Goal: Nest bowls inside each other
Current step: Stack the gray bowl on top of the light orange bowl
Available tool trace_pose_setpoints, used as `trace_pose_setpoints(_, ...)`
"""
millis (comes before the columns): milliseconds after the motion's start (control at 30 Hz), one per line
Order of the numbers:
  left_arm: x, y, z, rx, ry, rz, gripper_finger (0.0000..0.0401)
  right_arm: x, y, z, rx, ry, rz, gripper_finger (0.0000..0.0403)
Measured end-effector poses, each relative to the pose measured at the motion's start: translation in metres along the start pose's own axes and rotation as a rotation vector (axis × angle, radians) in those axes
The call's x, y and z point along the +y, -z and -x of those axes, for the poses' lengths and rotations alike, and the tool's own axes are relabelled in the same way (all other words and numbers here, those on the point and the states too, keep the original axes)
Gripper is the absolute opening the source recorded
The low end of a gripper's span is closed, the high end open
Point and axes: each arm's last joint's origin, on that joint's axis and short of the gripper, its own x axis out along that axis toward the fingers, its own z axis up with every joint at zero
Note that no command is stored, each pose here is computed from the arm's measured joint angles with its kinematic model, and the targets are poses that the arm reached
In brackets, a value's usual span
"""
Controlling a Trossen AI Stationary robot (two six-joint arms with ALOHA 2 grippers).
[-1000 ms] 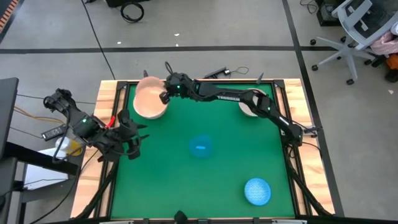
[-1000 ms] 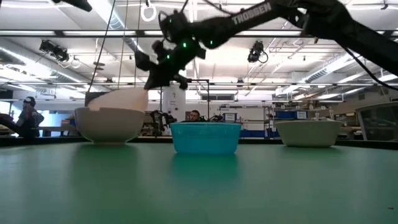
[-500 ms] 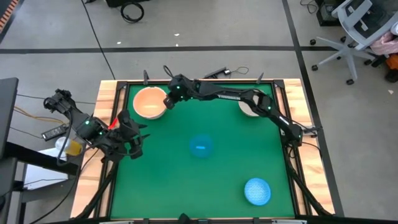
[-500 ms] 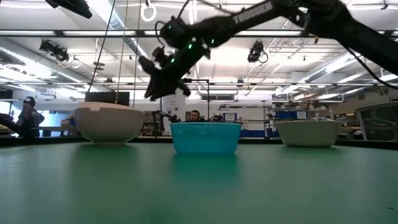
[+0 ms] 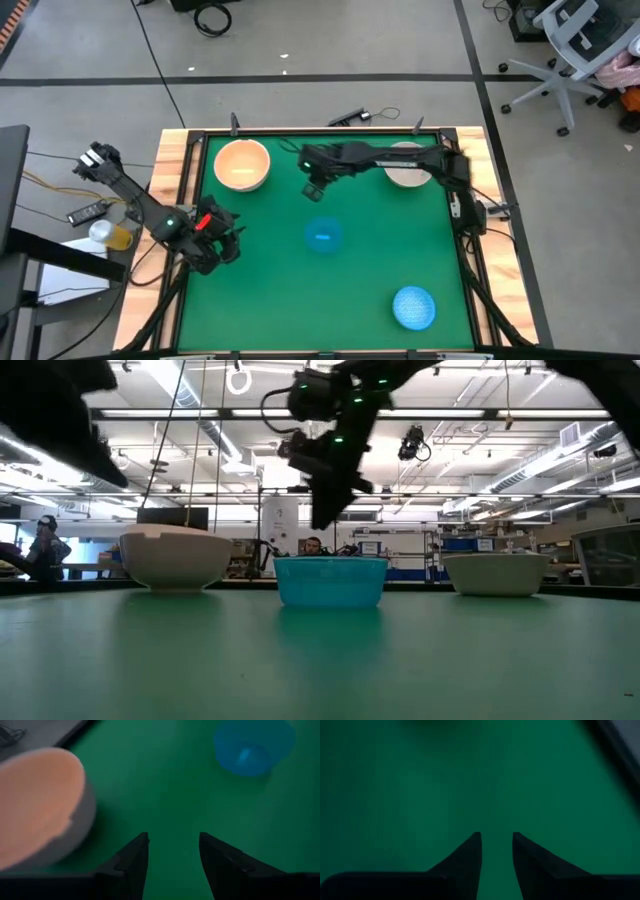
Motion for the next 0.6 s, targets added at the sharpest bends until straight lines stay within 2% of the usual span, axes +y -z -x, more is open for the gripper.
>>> trace_pose_setpoints(167,-0.002,0.013,-0.011,-0.009,0.025,0.029,0.0176,-0.004,0.055,0.033,-0.078,-0.036,-0.013,0.0114)
trace_pose_setpoints(333,-0.005,0.014,-0.016,-0.035,0.046,0.030,0.0176,-0.014,0.110,0.061,-0.111,0.097,0.040,0.0113)
trace_pose_setpoints(467,-0.010,0.012,-0.028,-0.105,0.083,0.011,0.0176,-0.028,0.143,0.076,-0.101,0.093,-0.074,0.0113)
trace_pose_setpoints(600,-0.011,0.006,-0.039,-0.194,0.094,-0.055,0.0176,-0.043,0.170,0.071,-0.039,0.096,-0.158,0.0113)
